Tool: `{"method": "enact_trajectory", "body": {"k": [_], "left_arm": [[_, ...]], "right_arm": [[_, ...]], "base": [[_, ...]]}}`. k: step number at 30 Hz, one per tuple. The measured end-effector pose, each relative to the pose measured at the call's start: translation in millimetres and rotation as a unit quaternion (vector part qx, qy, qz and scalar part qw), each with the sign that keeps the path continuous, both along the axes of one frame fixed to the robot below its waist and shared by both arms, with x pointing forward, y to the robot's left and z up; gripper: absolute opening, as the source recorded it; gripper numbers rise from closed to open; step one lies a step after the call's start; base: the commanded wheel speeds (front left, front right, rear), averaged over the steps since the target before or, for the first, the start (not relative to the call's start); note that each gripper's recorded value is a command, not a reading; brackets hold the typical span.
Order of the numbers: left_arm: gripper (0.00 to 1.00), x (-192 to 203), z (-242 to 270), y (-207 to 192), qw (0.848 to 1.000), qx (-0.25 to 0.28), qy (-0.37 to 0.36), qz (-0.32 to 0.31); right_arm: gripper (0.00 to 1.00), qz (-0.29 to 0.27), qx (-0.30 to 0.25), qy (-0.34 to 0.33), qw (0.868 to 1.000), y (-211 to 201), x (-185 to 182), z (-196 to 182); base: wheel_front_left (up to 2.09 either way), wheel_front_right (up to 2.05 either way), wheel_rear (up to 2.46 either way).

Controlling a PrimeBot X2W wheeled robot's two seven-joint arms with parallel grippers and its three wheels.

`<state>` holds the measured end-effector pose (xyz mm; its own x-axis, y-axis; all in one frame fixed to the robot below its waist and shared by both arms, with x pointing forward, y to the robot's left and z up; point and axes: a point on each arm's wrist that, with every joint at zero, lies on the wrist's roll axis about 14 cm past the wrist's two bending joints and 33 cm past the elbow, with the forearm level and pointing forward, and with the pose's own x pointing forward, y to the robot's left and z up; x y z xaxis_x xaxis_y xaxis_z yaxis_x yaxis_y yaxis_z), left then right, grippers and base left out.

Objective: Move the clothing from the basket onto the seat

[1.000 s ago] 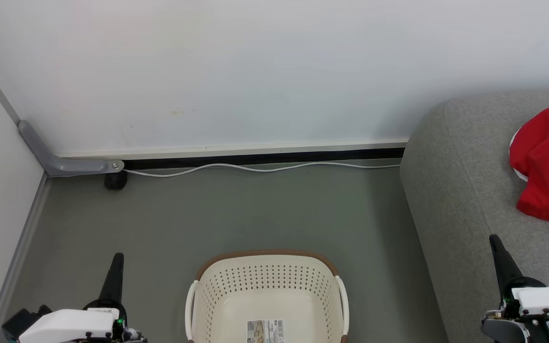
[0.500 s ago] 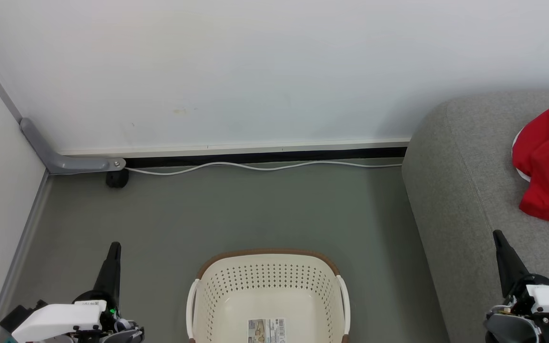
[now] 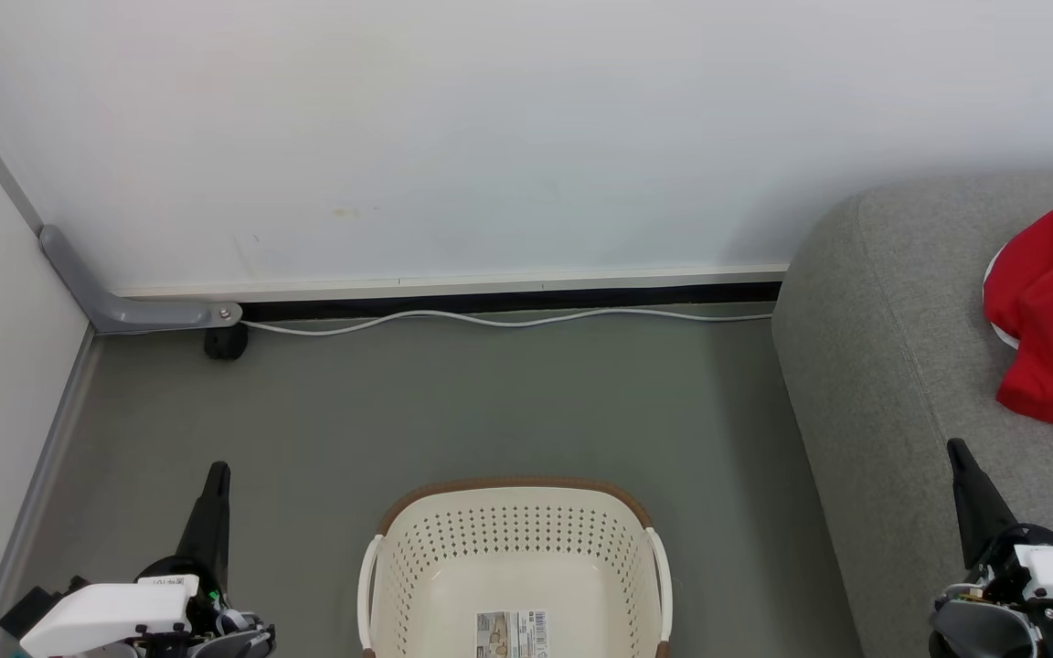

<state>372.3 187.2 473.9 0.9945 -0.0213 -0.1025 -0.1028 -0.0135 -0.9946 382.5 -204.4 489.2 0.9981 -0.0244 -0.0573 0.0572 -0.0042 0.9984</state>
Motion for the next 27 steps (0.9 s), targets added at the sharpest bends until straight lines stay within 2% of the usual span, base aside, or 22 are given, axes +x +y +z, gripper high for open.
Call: {"method": "enact_trajectory", "body": {"k": [27], "left_arm": [[0.0, 0.0, 0.1, 0.0, 1.0, 0.0, 0.0, 0.0]], "right_arm": [[0.0, 0.0, 0.0, 0.0, 1.0, 0.0, 0.0, 0.1]], "base": [[0.0, 0.0, 0.0]]}}
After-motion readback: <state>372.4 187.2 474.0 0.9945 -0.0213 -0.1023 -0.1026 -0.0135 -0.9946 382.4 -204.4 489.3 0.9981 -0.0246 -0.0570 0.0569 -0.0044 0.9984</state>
